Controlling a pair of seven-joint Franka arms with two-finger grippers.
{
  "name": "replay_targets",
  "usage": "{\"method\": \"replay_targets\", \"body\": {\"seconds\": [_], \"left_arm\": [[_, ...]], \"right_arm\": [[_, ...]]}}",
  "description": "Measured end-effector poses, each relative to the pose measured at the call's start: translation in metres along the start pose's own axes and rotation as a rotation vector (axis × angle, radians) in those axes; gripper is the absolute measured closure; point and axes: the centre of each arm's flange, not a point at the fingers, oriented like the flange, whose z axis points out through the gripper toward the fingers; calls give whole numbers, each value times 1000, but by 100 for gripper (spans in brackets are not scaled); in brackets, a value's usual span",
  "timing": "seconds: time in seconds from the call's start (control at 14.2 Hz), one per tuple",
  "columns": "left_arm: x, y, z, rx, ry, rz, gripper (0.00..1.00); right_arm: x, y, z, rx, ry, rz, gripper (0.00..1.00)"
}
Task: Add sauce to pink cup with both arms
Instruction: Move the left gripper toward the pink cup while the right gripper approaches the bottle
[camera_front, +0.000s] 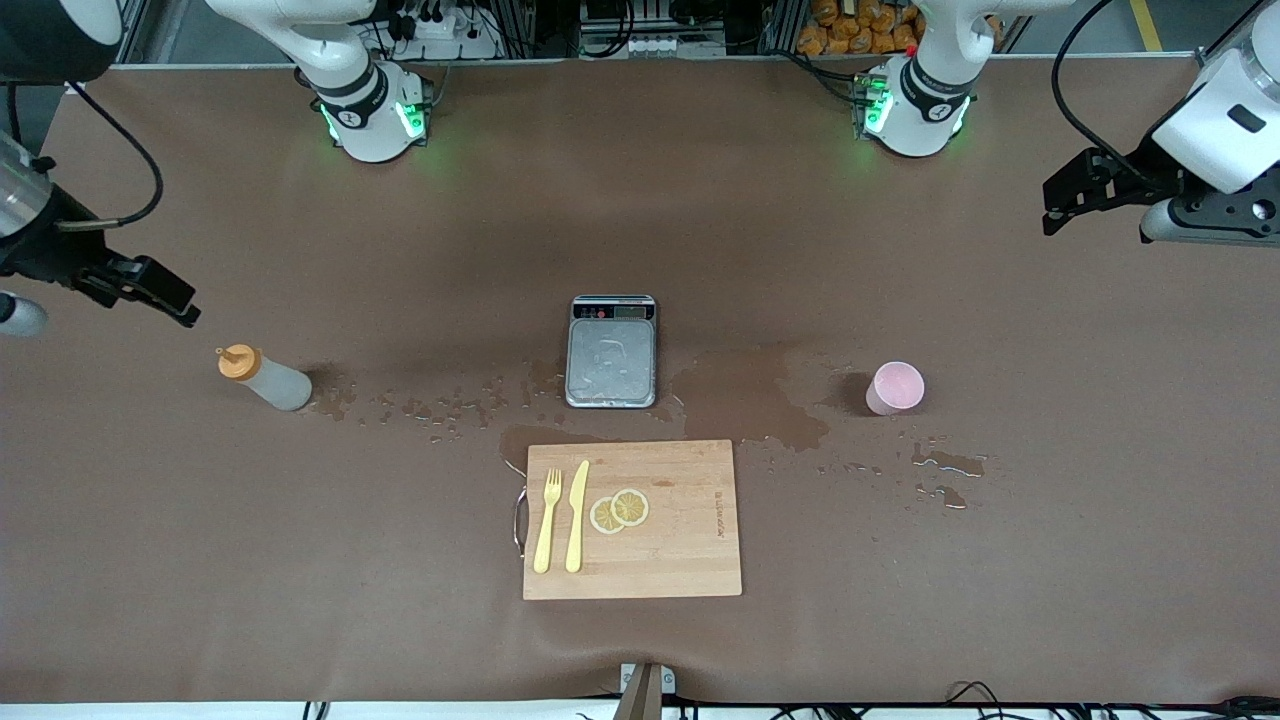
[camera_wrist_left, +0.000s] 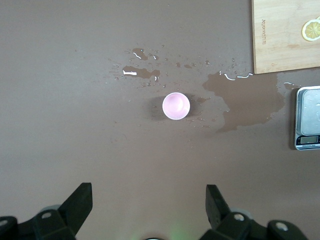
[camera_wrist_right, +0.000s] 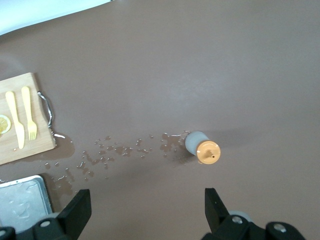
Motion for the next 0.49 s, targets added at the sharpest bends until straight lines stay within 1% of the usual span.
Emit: {"method": "replay_targets", "body": {"seconds": [0.28, 0.49], "left_arm": [[1, 0, 2, 0, -8, 0, 0], [-1, -2, 6, 1, -33, -3, 0]], "right_arm": [[17, 45, 14, -12, -19, 77, 0], [27, 68, 30, -19, -44, 120, 0]]}}
